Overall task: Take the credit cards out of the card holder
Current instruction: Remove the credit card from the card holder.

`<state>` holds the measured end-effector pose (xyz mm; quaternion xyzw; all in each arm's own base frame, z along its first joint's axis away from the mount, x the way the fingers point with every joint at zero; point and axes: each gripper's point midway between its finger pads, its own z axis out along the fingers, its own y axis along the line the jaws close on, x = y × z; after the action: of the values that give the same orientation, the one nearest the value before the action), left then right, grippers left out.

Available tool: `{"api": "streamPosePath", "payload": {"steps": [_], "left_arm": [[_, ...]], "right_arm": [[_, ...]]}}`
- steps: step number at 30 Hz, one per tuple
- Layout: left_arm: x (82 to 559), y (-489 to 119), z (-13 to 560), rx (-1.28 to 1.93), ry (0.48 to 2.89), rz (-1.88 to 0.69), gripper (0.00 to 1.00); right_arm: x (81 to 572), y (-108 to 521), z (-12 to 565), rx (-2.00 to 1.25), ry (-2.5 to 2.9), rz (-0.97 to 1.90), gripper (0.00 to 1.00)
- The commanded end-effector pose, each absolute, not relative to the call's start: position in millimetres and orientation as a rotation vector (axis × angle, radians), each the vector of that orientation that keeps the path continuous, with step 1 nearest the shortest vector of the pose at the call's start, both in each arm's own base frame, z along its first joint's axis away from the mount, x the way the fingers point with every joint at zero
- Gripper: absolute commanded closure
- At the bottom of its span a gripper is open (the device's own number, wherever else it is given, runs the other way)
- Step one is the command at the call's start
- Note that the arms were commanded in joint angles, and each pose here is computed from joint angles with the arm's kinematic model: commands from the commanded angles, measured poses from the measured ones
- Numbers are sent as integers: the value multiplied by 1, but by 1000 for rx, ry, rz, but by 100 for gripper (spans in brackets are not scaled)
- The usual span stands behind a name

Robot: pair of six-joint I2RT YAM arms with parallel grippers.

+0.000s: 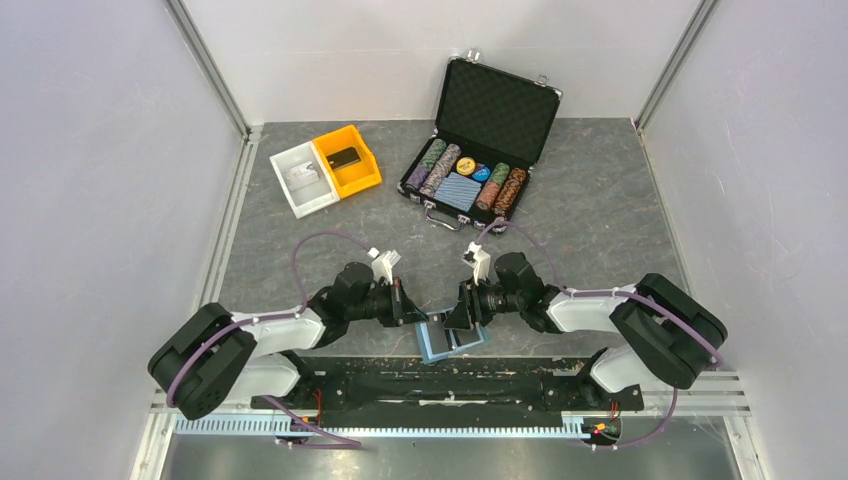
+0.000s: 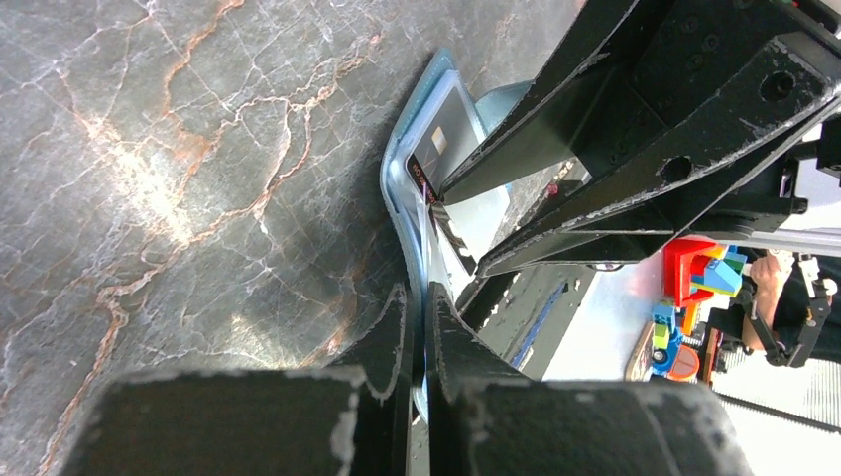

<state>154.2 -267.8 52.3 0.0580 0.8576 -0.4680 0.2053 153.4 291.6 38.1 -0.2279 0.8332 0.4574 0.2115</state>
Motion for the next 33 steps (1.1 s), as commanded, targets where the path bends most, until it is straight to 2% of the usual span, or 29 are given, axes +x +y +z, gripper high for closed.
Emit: {"api": "streamPosePath", "payload": {"steps": [1,19,29,33], "left_arm": [[157,-277,72,237,2253,-1383,98],[152,-277,90,298,2154,-1436,98],[150,-287,104,349,2110,-1505,98],[151,-288,108,366,2108,-1501,98]], "right_arm": [[157,295,47,-642,2247,1320,57],[148,301,59,-755,2148,1459,56],[144,301,65,-782,2121,1489,58],[142,299,66,-801,2116,1483,63]]}}
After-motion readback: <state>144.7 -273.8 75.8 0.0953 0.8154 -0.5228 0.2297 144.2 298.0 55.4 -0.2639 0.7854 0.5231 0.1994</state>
